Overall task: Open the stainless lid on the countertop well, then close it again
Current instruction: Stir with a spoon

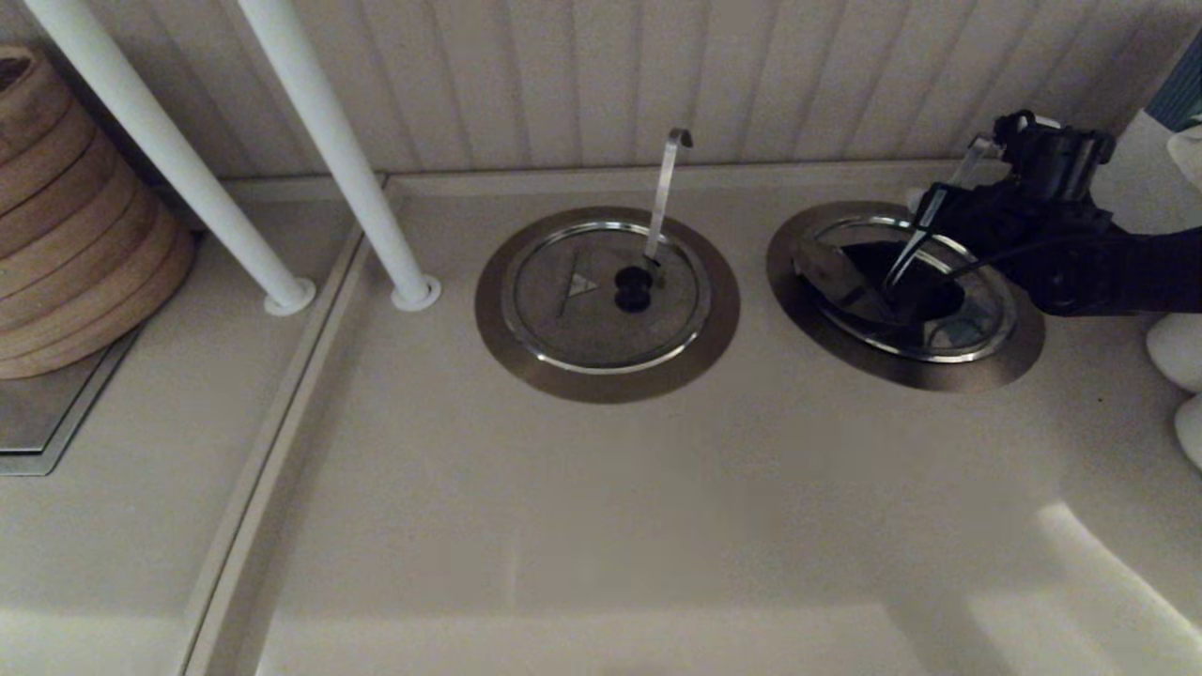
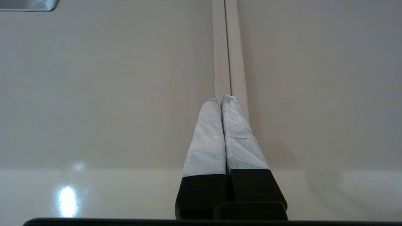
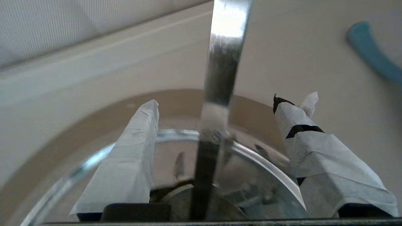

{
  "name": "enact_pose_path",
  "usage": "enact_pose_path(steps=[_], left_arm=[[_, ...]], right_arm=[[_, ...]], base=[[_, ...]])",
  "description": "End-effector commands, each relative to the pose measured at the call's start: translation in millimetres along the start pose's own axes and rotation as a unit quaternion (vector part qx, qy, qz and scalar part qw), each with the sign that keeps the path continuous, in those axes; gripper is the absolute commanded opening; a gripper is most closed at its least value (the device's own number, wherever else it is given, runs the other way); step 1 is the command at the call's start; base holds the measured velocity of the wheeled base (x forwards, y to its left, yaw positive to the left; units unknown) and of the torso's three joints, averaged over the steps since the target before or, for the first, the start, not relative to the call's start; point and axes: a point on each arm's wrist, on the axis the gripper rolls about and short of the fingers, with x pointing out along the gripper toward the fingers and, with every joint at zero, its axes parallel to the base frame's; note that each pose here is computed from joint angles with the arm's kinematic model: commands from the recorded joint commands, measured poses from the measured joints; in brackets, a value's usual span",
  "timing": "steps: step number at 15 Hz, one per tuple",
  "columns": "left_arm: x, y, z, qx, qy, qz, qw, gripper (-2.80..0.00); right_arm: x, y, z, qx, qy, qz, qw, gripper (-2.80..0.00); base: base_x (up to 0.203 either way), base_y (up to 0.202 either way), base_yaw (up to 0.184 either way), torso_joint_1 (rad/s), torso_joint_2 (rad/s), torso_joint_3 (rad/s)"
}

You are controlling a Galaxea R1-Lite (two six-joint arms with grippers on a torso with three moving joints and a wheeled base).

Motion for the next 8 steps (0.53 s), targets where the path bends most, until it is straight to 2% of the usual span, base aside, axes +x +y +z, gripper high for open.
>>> enact_pose_path(steps=[1,4,8], left_arm=[[0,0.0,0,0.0,-0.001,0.0,1.0,-2.8],[0,0.0,0,0.0,0.0,0.0,1.0,-2.8],[0,0.0,0,0.0,0.0,0.0,1.0,-2.8]], right_arm=[[13,0,-11,0.011,0.0,-0.001,1.0,0.0],[24,1,-12,0.023,-0.015,0.002,1.0,0.0],[29,3,-18,0.024,-0.013,0.004,1.0,0.0]], base=[[0.0,0.0,0.0,0.0,0.0,0.0],[0.0,0.0,0.0,0.0,0.0,0.0],[0.0,0.0,0.0,0.0,0.0,0.0]])
